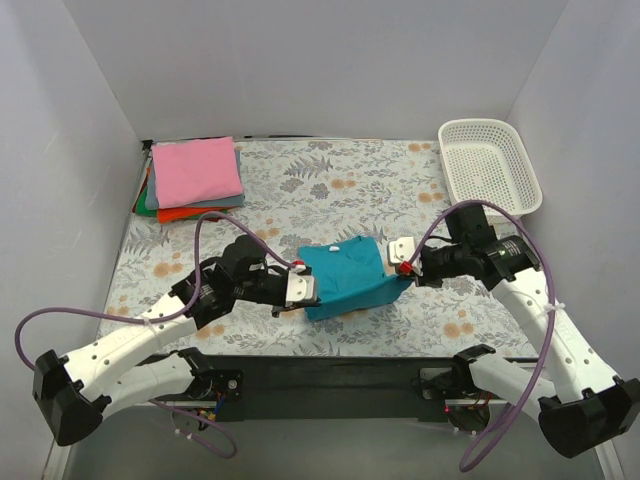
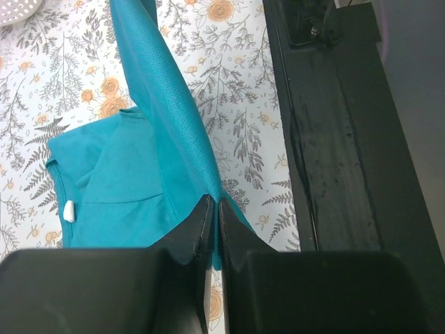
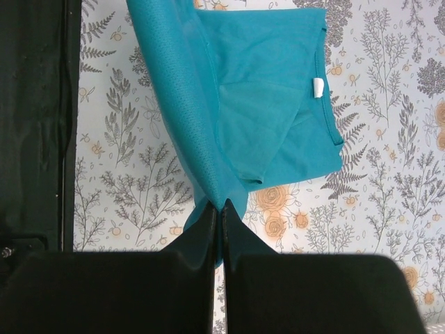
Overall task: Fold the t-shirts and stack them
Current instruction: Fold the tshirt
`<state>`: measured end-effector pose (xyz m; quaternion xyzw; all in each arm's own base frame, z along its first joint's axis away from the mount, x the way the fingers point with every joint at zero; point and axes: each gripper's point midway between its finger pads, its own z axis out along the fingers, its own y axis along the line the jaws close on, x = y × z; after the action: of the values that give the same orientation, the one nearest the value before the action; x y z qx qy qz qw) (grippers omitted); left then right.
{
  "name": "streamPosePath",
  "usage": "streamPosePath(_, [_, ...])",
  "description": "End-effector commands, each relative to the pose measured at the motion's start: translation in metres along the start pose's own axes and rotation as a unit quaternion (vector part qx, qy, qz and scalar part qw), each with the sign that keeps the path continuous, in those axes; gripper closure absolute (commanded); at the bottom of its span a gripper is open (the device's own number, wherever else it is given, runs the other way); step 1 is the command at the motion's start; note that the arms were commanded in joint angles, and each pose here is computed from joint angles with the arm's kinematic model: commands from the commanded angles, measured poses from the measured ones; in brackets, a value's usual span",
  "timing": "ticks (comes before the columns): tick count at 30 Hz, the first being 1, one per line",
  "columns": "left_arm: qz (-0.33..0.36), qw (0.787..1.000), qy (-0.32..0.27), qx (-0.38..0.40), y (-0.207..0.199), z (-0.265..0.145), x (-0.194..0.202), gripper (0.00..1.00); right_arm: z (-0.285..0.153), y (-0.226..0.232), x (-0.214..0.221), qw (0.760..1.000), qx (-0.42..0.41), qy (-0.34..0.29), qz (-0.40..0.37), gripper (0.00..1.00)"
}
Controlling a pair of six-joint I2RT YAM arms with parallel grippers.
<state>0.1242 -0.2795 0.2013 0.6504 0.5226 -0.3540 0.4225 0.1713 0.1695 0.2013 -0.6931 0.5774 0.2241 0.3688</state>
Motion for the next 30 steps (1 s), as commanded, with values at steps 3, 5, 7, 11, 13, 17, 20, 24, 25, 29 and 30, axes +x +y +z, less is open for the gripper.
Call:
streamPosePath(3, [0.009, 1.0, -0.004, -0.028, 0.016, 0.004, 0.005, 1.0, 0.0, -0.025, -0.008, 1.0, 0.01, 0.0, -0.018, 0.99])
streamPosePath(5, [0.004, 0.999, -0.003, -0.036, 0.027, 0.005, 0.007, 1.0, 0.001, -0.031, -0.009, 1.0, 0.011, 0.003, -0.02, 0.99])
streamPosePath(7, [-0.002, 0.999, -0.003, -0.053, 0.04, 0.001, 0.01, 1.0, 0.006, -0.038, -0.007, 1.0, 0.007, 0.005, -0.017, 0.99])
streamPosePath(11, [-0.003, 0.997, -0.026, -0.07, 0.063, -0.007, 0.011, 1.0, 0.013, -0.051, -0.008, 1.0, 0.002, 0.004, -0.019, 0.99])
streamPosePath(13, [-0.012, 0.996, -0.028, -0.082, 0.075, -0.011, 0.015, 1.0, 0.018, -0.058, -0.005, 1.0, -0.003, 0.007, -0.014, 0.99])
streamPosePath(17, [-0.019, 0.994, -0.033, -0.1, 0.096, -0.015, 0.023, 1.0, 0.025, -0.076, -0.003, 1.0, -0.002, 0.009, -0.01, 0.99])
streamPosePath(20, [-0.026, 0.993, -0.035, -0.112, 0.113, -0.015, 0.032, 1.0, 0.032, -0.095, 0.001, 1.0, 0.003, 0.012, 0.003, 0.99])
streamPosePath(24, [-0.036, 0.989, -0.042, -0.134, 0.138, -0.019, 0.039, 1.0, 0.044, -0.124, 0.013, 0.999, 0.005, 0.014, 0.033, 0.99])
streamPosePath(25, [-0.044, 0.988, -0.04, -0.141, 0.145, -0.022, 0.043, 1.0, 0.043, -0.132, 0.012, 0.999, 0.011, 0.015, 0.038, 0.99])
streamPosePath(29, [-0.059, 0.984, -0.042, -0.164, 0.179, -0.022, 0.056, 1.0, 0.052, -0.155, 0.027, 0.997, 0.017, 0.022, 0.069, 0.99])
streamPosePath(30, [-0.067, 0.982, -0.04, -0.171, 0.186, -0.025, 0.061, 1.0, 0.058, -0.159, 0.035, 0.996, 0.012, 0.026, 0.08, 0.99])
